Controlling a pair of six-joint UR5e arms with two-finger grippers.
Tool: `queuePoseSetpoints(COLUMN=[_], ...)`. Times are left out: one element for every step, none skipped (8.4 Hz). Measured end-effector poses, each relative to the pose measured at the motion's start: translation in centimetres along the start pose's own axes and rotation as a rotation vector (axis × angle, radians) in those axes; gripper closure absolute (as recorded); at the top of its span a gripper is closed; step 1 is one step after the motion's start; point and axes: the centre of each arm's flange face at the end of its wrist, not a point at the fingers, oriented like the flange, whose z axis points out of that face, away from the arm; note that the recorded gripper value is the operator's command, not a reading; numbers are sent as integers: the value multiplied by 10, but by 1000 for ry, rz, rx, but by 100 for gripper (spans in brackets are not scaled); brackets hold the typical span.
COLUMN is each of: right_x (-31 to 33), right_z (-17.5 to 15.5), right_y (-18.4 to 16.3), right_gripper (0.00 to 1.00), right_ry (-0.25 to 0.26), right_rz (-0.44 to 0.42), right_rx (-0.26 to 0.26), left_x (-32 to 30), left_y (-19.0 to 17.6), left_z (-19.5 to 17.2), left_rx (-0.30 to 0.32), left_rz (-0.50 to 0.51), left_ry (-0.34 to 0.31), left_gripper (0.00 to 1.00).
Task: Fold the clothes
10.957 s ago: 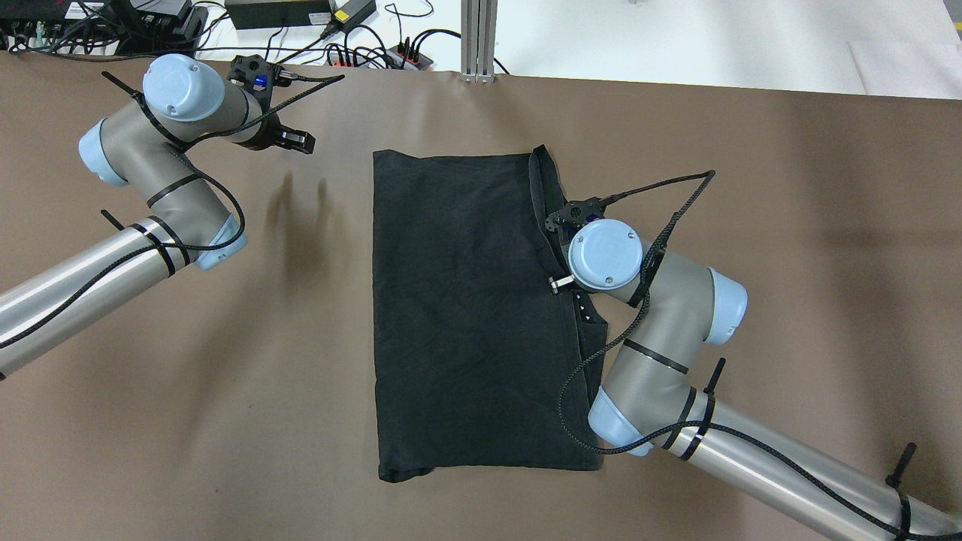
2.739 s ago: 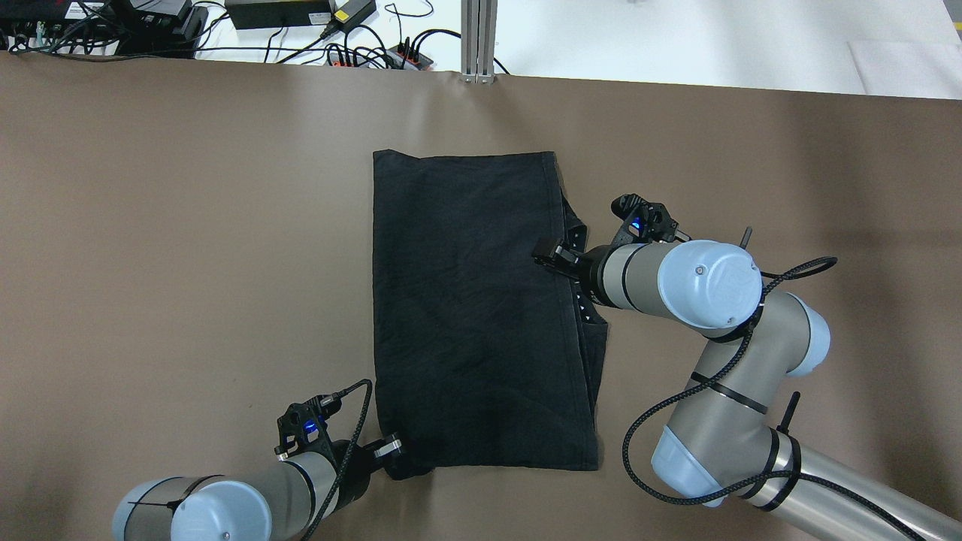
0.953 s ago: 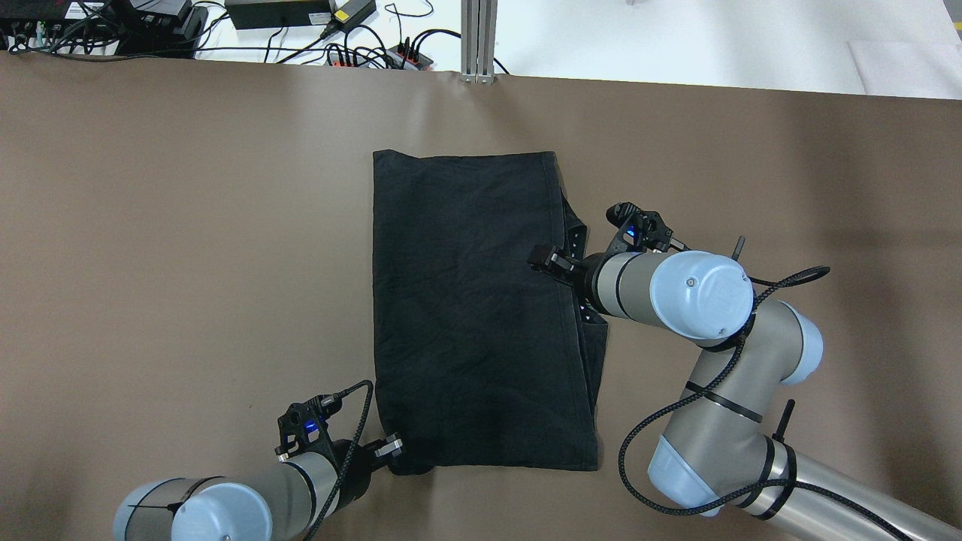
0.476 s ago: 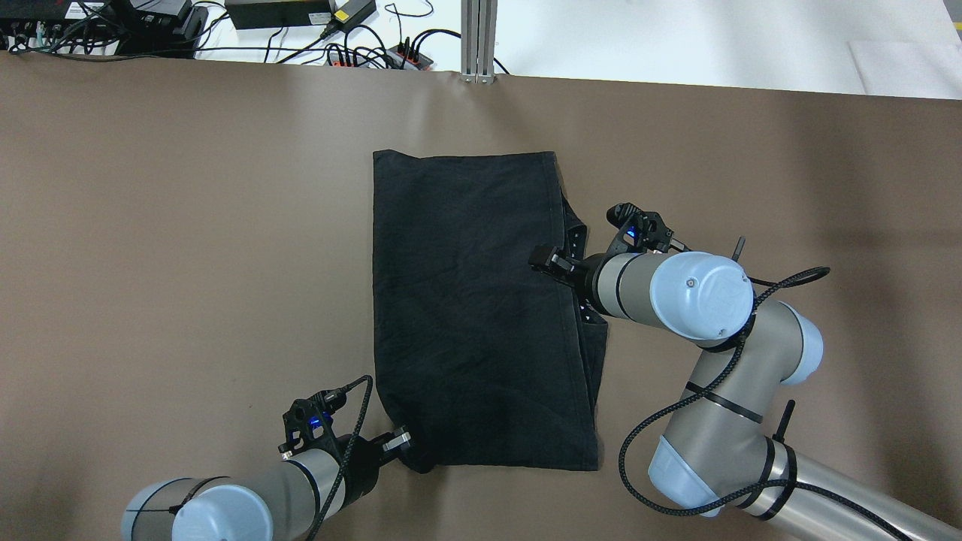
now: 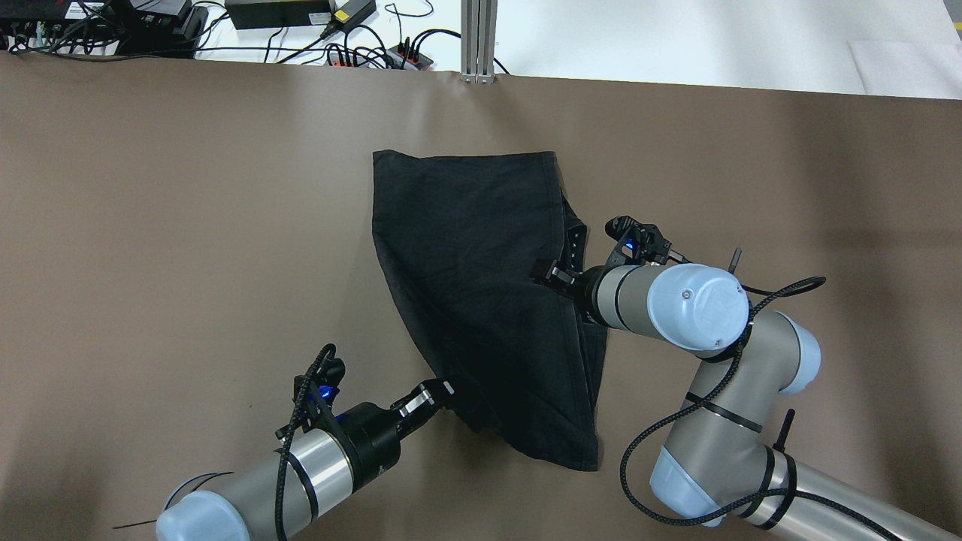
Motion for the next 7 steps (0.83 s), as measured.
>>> queuePoseSetpoints(right_x=[2, 3, 4, 5, 5, 5, 4], right_z=[2, 4, 6, 7, 8, 7, 6], right_y=[3, 5, 5, 5, 6, 6, 6], right_gripper=[6, 6, 6, 6, 6, 6, 6], right_ry=[6, 8, 12, 15, 16, 15, 12], right_rz=[-2, -3, -4, -3, -3, -1, 2], right_rx=[-5, -7, -8, -8, -9, -9, -9], left_x=[3, 4, 4, 3, 3, 3, 2], left_y=[-2, -3, -3, -4, -3, -3, -3], left_z=[-1, -2, -1, -1, -1, -1, -1], left_rx=[6, 14, 20, 24, 25, 25, 25], left_rz=[-10, -14, -13, -13, -13, -13, -13], left_ry=[23, 34, 38, 39, 39, 39, 39], left_gripper=[100, 100, 100, 100, 100, 100, 100])
